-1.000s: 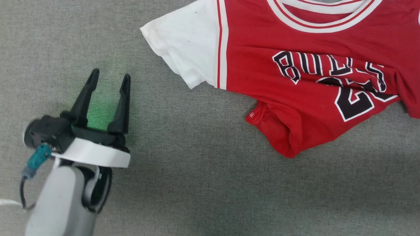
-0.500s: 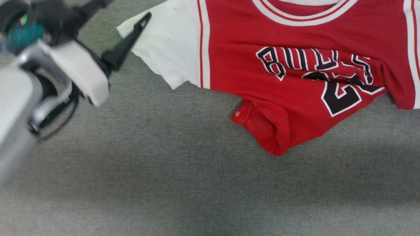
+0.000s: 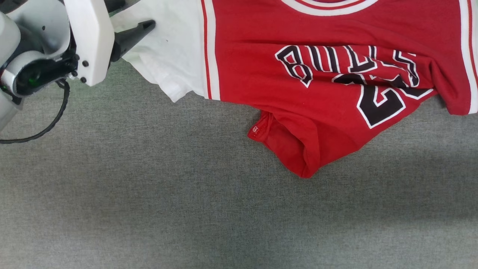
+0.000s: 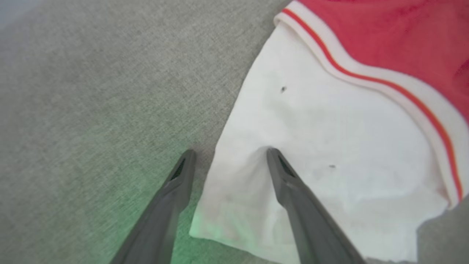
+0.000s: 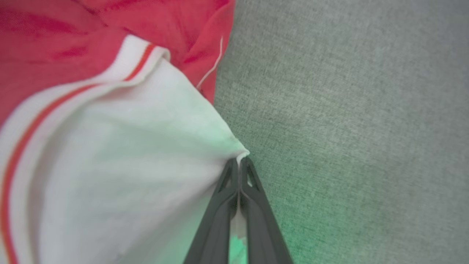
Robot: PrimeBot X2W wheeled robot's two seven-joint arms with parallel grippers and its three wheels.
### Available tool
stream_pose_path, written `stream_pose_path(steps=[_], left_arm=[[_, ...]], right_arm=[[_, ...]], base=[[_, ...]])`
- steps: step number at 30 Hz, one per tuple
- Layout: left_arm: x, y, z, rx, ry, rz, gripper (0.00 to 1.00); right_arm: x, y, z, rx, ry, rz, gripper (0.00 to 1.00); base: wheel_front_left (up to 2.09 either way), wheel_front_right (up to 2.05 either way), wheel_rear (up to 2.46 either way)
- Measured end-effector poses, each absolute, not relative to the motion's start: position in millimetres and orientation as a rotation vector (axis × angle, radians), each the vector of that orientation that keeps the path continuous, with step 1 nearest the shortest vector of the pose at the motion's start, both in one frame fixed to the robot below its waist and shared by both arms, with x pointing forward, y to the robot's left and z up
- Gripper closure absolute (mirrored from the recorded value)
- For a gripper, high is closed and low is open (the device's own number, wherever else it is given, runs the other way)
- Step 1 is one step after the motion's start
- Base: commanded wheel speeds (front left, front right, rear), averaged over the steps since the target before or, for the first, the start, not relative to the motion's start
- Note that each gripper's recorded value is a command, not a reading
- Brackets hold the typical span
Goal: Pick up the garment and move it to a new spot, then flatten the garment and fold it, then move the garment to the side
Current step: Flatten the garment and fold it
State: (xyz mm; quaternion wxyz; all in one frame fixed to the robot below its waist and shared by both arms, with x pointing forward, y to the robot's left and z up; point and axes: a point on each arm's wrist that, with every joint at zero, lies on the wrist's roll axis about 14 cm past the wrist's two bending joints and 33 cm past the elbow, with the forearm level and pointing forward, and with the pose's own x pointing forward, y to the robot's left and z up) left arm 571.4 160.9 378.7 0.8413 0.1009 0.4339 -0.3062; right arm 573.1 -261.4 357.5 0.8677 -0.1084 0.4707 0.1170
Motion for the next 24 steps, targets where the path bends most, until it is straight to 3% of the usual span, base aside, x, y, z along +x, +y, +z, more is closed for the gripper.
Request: stream_pose_path(steps=[1,2,3,4,5,6,7,15,24], left_arm=[[569.9,158.5,376.4,0.194,0.935,-0.650,0.00],[569.1,156.6,376.5,0.173,0.952,-0.653,0.14],[567.3,154.3,377.0,0.164,0.967,-0.660,0.44],[565.1,152.2,376.8,0.153,0.980,-0.667,0.44],[563.2,149.5,377.3,0.135,0.988,-0.674,0.74],[561.7,148.1,378.1,0.130,0.991,-0.679,0.93],[561.0,147.4,378.8,0.131,0.991,-0.682,1.00],[573.5,138.0,407.2,0.052,0.796,-0.665,1.00],[611.9,141.6,488.0,-0.112,0.383,-0.584,1.00]], right_arm=[[573.1,-261.0,357.1,-0.226,0.985,0.246,1.00],[573.2,-260.6,356.8,-0.227,0.985,0.247,1.00],[573.2,-260.0,356.7,-0.227,0.985,0.248,1.00],[573.3,-259.4,356.9,-0.227,0.985,0.249,1.00],[573.4,-259.3,357.4,-0.228,0.983,0.250,1.00],[573.3,-259.3,358.1,-0.230,0.982,0.250,1.00],[573.5,-259.1,359.2,-0.232,0.979,0.250,1.00],[585.4,-255.3,392.9,-0.225,0.833,0.248,1.00],[634.7,-264.8,503.9,-0.231,0.435,0.179,1.00]], base=[[0.00,0.00,0.00],[0.00,0.00,0.00],[0.00,0.00,0.00],[0.00,0.00,0.00],[0.00,0.00,0.00],[0.00,0.00,0.00],[0.00,0.00,0.00],[0.00,0.00,0.00],[0.00,0.00,0.00]])
